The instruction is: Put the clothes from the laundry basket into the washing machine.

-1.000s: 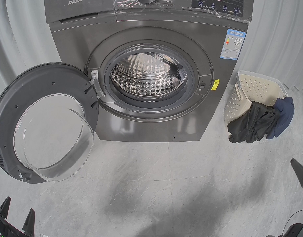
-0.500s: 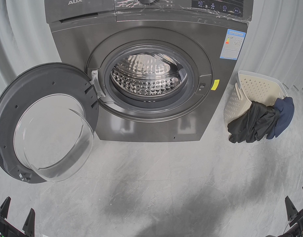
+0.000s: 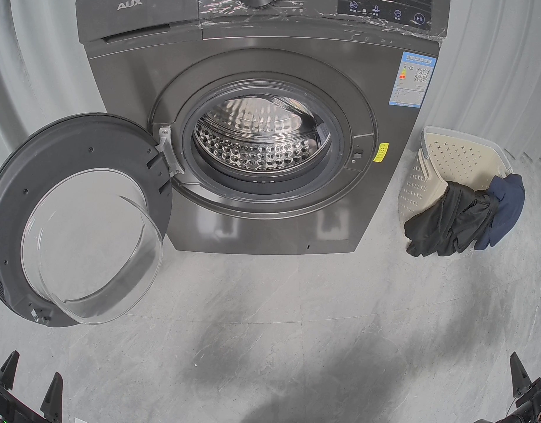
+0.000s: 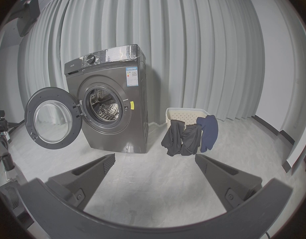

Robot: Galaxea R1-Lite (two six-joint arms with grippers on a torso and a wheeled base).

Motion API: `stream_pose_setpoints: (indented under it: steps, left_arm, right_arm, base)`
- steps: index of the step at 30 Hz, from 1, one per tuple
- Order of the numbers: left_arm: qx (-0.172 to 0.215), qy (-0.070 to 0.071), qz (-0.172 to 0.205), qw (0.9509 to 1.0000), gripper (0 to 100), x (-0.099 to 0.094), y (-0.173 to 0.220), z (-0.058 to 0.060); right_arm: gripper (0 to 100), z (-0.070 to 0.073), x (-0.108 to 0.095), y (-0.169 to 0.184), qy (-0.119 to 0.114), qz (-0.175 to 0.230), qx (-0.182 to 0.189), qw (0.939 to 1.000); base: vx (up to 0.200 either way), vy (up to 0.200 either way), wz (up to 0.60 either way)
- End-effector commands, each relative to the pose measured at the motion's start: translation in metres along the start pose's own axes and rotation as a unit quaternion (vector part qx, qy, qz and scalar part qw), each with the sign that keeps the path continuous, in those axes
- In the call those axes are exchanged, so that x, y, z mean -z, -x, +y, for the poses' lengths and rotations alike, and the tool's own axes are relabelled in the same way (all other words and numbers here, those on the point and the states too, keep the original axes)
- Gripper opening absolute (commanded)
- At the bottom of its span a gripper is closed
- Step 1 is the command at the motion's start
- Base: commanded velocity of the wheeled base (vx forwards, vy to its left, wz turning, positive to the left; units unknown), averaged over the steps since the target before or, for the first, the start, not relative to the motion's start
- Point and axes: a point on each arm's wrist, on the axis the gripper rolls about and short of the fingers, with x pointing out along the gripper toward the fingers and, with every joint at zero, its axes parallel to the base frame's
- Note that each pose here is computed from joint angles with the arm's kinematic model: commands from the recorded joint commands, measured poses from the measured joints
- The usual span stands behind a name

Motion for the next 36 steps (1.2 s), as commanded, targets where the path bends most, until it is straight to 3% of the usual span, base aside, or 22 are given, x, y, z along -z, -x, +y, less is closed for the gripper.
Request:
stream_pose_setpoints:
  steps: [1, 6, 36]
  left_arm:
    - [0.001, 0.001, 0.000, 1.0000, 100, 0.0052, 0.0000, 0.0002]
    - [0.000, 0.009, 0.000, 1.0000, 100, 0.0052, 0.0000, 0.0002]
    - [0.000, 0.005, 0.001, 1.0000, 100, 0.0054, 0.0000, 0.0002]
  right_arm:
    - [100, 0.0000, 0.0048, -0.0016, 0.000, 0.011, 0.001, 0.9999]
    - [100, 0.0000, 0.0048, -0.0016, 0.000, 0.011, 0.001, 0.9999]
    - [100, 0.0000, 0.0048, -0.0016, 0.000, 0.011, 0.001, 0.9999]
  base:
    - [0.000, -0.200, 0.00]
    - [0.000, -0.200, 0.00]
    - [0.000, -0.200, 0.00]
